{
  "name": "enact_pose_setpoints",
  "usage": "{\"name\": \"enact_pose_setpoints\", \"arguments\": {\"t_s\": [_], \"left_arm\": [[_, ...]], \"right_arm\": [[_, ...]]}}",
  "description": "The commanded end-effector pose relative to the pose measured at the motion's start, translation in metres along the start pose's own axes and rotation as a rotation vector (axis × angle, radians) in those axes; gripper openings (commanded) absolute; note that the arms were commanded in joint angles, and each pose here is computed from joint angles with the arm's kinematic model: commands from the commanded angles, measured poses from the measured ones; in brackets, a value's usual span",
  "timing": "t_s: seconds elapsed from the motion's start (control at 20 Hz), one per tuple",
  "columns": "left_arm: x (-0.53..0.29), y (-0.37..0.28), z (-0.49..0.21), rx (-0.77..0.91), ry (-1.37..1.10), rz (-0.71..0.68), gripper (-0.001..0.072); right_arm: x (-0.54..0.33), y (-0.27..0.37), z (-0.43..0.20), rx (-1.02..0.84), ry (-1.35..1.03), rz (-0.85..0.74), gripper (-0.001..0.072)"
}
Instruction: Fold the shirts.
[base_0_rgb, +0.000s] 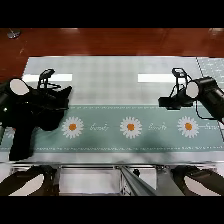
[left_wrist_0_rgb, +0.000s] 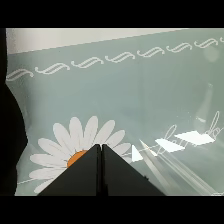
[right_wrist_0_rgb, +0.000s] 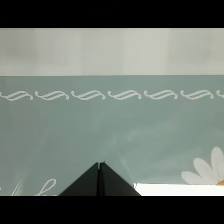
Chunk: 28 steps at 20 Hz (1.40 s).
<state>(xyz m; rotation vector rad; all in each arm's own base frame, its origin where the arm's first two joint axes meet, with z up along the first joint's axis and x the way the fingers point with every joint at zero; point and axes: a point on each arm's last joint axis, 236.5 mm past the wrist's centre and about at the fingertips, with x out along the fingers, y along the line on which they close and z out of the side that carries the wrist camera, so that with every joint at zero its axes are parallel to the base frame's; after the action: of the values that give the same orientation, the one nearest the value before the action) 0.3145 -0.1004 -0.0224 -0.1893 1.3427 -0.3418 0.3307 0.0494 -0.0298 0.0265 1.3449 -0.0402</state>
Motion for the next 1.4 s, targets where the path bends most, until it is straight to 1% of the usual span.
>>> {"name": "enact_pose_setpoints", "arguments": {"t_s": [0.0, 0.5, 0.8, 0.9, 0.95, 1.0, 1.05, 1.1, 1.15, 1.25, 1.3, 1.35], "left_arm": [[0.000, 0.000, 0.000, 0.001, 0.001, 0.000, 0.0026], [0.000, 0.000, 0.000, 0.001, -0.001, 0.000, 0.0026], [0.003, -0.002, 0.010, -0.011, -0.036, -0.012, 0.0026], [0.003, 0.000, 0.020, -0.011, -0.077, -0.003, 0.0026], [0.002, 0.003, 0.029, -0.009, -0.116, 0.009, 0.0068], [0.000, 0.003, 0.033, -0.006, -0.129, 0.012, 0.0387], [-0.006, 0.004, 0.036, 0.007, -0.131, 0.025, 0.0702], [-0.020, 0.011, 0.036, 0.019, -0.105, 0.065, 0.0705], [-0.039, 0.024, 0.036, 0.017, -0.087, 0.131, 0.0705], [-0.094, 0.057, 0.044, 0.028, -0.176, 0.290, 0.0703], [-0.126, 0.082, 0.043, -0.008, -0.248, 0.393, 0.0703], [-0.159, 0.115, 0.034, -0.085, -0.325, 0.513, 0.0703]], "right_arm": [[0.000, 0.000, 0.000, 0.000, 0.001, 0.000, 0.0024], [0.000, 0.001, 0.000, 0.001, 0.001, 0.002, 0.0024], [0.000, 0.001, 0.000, 0.001, 0.000, 0.002, 0.0024], [0.000, 0.002, 0.009, 0.000, -0.036, 0.010, 0.0024], [0.000, 0.003, 0.011, -0.006, -0.045, 0.011, 0.0027], [0.000, 0.001, 0.015, -0.023, -0.062, 0.002, 0.0154], [0.000, -0.004, 0.015, -0.042, -0.063, -0.021, 0.0563], [0.000, -0.010, 0.011, -0.065, -0.043, -0.043, 0.0619], [0.000, -0.017, 0.002, -0.081, -0.006, -0.072, 0.0619], [-0.002, -0.032, -0.016, -0.099, 0.073, -0.135, 0.0619], [-0.003, -0.036, -0.021, -0.103, 0.095, -0.148, 0.0619], [-0.003, -0.035, -0.022, -0.106, 0.100, -0.146, 0.0619]]}}
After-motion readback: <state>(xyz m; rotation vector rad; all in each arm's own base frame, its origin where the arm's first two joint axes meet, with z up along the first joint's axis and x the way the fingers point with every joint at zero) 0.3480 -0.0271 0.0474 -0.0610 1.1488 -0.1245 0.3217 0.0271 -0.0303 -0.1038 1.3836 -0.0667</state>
